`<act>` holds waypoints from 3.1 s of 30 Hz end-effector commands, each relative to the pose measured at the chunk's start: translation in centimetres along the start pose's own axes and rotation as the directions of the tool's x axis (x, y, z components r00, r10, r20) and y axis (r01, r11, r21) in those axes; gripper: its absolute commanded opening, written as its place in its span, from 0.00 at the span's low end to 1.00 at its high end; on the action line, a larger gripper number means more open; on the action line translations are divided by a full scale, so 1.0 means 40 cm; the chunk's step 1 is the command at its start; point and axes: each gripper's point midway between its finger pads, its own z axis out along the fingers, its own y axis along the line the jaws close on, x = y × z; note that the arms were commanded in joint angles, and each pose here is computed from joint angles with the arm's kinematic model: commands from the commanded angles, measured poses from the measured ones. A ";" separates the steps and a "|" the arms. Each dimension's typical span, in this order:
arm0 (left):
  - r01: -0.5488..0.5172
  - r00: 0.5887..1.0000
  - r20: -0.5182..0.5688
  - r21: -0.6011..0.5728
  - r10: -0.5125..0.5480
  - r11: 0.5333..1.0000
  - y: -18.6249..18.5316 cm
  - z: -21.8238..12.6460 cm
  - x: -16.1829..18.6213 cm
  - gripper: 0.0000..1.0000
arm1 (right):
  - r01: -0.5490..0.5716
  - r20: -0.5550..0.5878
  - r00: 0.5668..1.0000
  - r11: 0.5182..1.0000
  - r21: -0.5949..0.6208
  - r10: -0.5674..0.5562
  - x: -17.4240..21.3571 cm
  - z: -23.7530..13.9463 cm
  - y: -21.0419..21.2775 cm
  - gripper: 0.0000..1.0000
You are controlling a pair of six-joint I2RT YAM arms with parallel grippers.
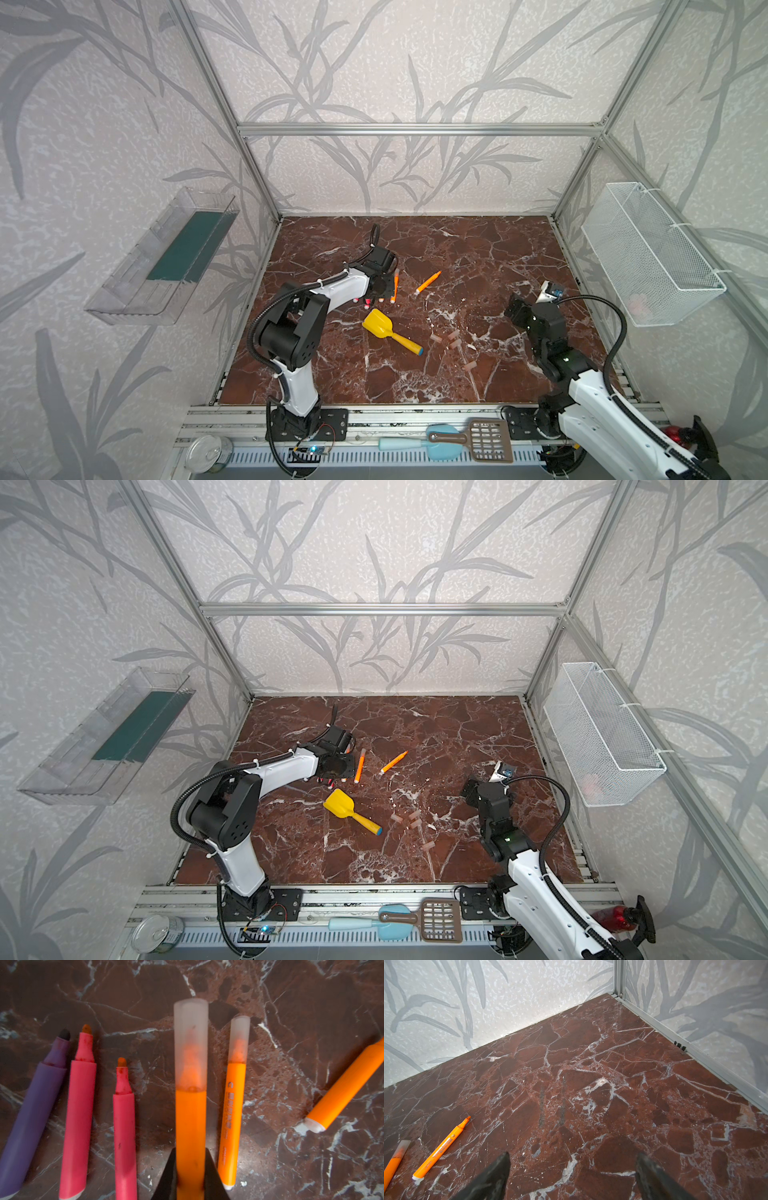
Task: Insert the pens into the pen caps
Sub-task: 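Lower the capped highlighter beside the other capped highlighter and open the left gripper, then move the left gripper over the uncapped orange highlighter and lower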
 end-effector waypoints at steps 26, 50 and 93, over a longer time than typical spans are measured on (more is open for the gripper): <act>-0.041 0.998 -0.049 0.102 0.046 0.994 -0.033 0.002 0.012 0.33 | -0.018 0.028 0.999 0.999 -0.028 0.019 -0.007 -0.008 0.003 0.92; -0.186 0.936 0.347 0.351 0.056 0.918 -0.211 -0.152 -0.137 0.41 | -0.022 0.034 0.999 0.999 -0.034 0.023 -0.006 -0.008 0.003 0.92; -0.549 0.824 -0.083 0.131 0.561 0.826 -0.345 0.122 0.034 0.33 | -0.027 0.054 0.998 0.997 -0.070 0.030 -0.006 -0.019 0.009 0.92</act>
